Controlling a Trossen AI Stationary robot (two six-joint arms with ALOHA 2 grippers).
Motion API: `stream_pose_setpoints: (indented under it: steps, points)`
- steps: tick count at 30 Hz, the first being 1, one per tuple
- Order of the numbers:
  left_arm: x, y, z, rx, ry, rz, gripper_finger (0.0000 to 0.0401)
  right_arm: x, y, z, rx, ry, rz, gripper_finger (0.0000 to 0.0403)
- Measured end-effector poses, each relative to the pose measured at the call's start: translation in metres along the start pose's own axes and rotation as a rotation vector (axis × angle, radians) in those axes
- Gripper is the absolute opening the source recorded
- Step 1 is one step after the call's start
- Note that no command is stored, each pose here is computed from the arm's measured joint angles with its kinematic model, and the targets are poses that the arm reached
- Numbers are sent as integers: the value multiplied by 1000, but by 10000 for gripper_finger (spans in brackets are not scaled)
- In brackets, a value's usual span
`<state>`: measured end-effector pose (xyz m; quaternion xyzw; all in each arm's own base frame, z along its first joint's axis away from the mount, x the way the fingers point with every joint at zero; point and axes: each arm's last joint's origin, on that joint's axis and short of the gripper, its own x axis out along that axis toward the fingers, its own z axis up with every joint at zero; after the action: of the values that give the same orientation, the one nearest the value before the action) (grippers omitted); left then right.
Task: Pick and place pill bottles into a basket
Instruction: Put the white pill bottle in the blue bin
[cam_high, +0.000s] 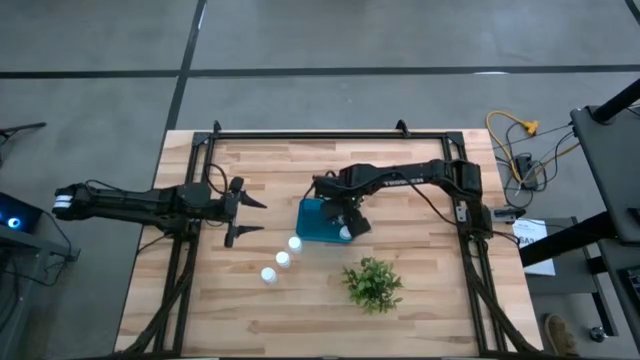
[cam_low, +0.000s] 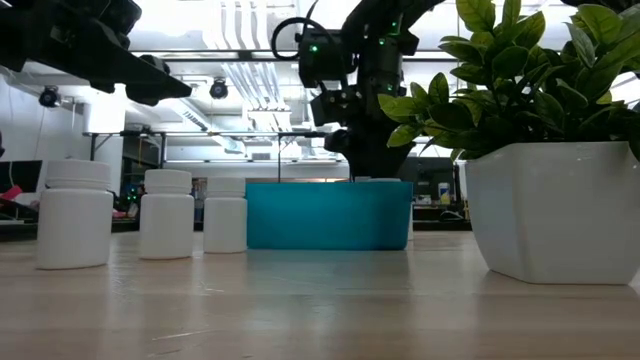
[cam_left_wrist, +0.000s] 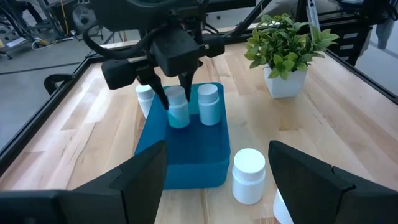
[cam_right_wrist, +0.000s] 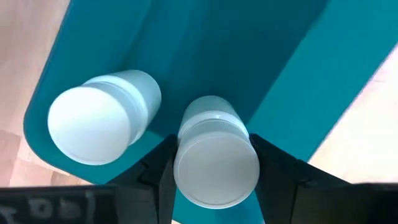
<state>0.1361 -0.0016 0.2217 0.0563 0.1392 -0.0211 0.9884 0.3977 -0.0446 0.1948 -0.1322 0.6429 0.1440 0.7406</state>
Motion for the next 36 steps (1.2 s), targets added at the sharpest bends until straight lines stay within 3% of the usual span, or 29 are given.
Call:
stream_pose_setpoints:
  steps: [14,21,30,36]
  points:
    - [0,0,0,0,2,0,261,3,-2,-3,24,-4,26,151]
    - [0,0,0,0,2,-1,261,3,-5,-5,71,-5,27,194]
    - [0,0,0,0,3,-1,261,3,-5,-5,74,-9,26,181]
    - [0,0,0,0,3,0,261,3,-6,-4,136,-13,23,198]
